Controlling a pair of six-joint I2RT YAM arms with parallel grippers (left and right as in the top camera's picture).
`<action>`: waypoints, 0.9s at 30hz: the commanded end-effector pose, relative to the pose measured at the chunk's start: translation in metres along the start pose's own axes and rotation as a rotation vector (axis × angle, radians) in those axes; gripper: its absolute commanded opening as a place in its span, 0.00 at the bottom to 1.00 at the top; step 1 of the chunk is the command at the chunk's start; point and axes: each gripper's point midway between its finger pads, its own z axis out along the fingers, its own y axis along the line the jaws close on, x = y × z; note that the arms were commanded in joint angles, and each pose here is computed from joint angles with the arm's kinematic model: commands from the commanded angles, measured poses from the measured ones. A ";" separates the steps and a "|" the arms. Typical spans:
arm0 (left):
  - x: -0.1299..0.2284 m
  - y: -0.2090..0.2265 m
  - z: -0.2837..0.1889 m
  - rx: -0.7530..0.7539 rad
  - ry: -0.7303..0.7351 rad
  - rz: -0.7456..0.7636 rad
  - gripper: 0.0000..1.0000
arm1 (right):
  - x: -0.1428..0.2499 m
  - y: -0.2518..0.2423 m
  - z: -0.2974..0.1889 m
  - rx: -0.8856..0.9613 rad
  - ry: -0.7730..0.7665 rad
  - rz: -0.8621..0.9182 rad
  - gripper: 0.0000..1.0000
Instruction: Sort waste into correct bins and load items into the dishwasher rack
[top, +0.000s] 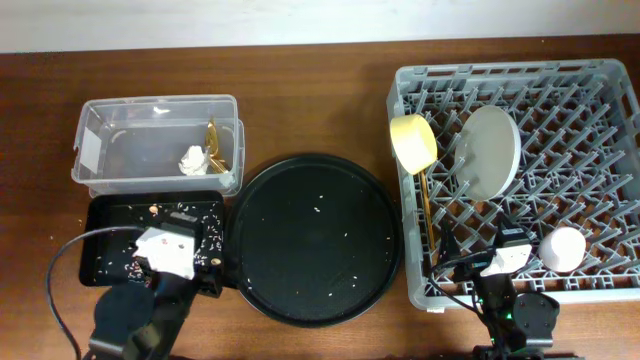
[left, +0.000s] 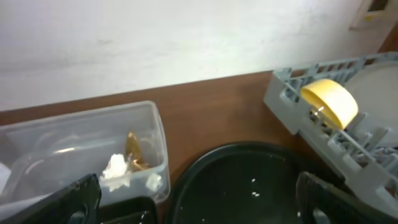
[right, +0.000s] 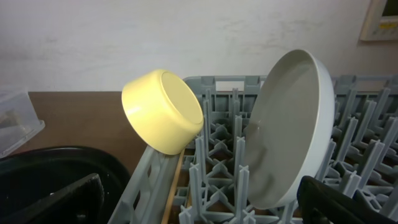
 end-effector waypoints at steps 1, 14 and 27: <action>0.024 0.009 0.006 -0.033 -0.125 0.009 0.99 | 0.002 -0.001 0.000 0.001 0.000 0.000 0.98; 0.122 0.025 0.044 -0.093 -0.186 -0.002 0.99 | 0.002 -0.001 0.000 0.001 0.000 0.000 0.98; 0.125 0.025 0.045 -0.093 -0.173 -0.002 0.99 | 0.002 -0.001 0.000 0.001 0.000 0.000 0.98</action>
